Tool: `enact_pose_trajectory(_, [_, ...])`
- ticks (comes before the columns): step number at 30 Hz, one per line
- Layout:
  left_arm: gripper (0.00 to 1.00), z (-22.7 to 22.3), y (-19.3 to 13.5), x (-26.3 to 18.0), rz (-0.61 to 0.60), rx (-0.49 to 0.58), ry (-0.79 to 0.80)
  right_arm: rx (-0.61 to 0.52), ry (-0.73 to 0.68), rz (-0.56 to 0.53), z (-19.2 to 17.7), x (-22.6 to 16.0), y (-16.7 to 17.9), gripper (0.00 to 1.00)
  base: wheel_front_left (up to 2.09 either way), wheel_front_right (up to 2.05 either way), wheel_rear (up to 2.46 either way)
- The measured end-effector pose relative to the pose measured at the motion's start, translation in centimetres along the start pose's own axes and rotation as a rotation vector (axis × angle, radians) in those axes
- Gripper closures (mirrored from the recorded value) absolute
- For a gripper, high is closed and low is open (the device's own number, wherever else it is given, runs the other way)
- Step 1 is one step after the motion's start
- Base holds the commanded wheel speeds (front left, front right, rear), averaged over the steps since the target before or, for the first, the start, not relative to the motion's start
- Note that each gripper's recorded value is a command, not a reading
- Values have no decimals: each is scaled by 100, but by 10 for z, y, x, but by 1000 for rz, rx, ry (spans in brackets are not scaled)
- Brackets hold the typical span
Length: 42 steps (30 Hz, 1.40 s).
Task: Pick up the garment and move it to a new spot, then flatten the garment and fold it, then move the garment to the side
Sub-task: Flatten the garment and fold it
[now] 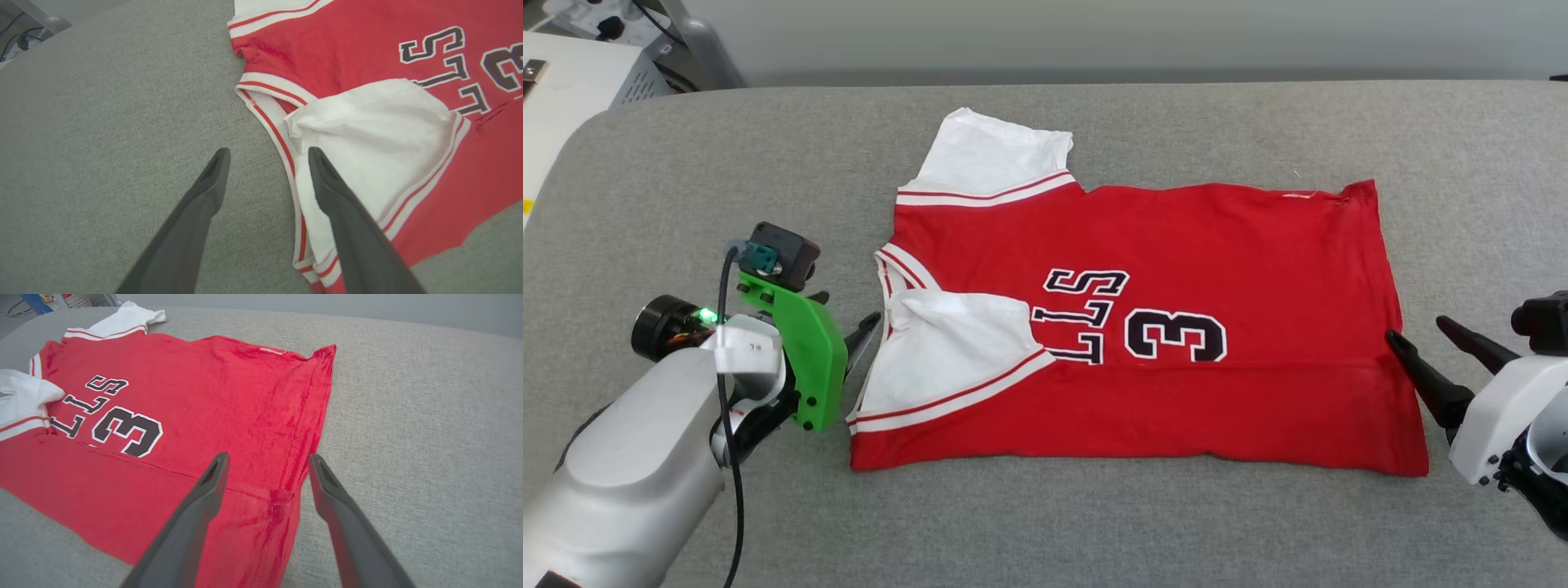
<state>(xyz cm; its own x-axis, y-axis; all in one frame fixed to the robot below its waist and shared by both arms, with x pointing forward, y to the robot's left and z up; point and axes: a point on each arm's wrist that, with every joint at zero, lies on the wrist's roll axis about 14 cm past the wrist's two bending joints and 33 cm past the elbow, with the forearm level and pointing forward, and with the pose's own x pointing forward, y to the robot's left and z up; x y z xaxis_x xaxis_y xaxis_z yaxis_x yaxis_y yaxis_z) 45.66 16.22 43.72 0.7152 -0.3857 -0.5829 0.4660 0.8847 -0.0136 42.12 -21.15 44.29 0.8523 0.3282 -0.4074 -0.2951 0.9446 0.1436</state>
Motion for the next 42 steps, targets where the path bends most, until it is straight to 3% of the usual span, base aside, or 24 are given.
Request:
enact_pose_trajectory(5, [0,-19,-22,-19,-100,-93,219,-5,37,29,-3,-2,11,0,0,0,0])
enact_pose_trajectory(11, [0,-46,-28,-28,-140,-104,388,11,72,41,-11,-4,18,0,0,0,0])
enact_pose_trajectory(19, [0,-95,-37,-20,-155,-145,519,32,108,27,-22,-4,16,0,0,0,0])
enact_pose_trajectory(27, [0,-112,-36,-11,-146,-156,564,40,140,17,-32,-4,14,0,0,0,0])
enact_pose_trajectory(28, [52,-112,-36,-11,-145,-151,559,33,136,14,-30,-5,12,0,0,0,0])
enact_pose_trajectory(30, [100,-111,-35,-10,-138,-148,541,21,126,10,-24,-6,10,0,0,0,0])
enact_pose_trajectory(36, [100,-99,-36,-10,-123,-138,451,-56,158,2,-9,-18,0,0,0,0,0])
enact_pose_trajectory(42, [100,-89,-40,-17,-127,-128,371,-88,346,-9,-14,-38,-12,0,0,0,0])
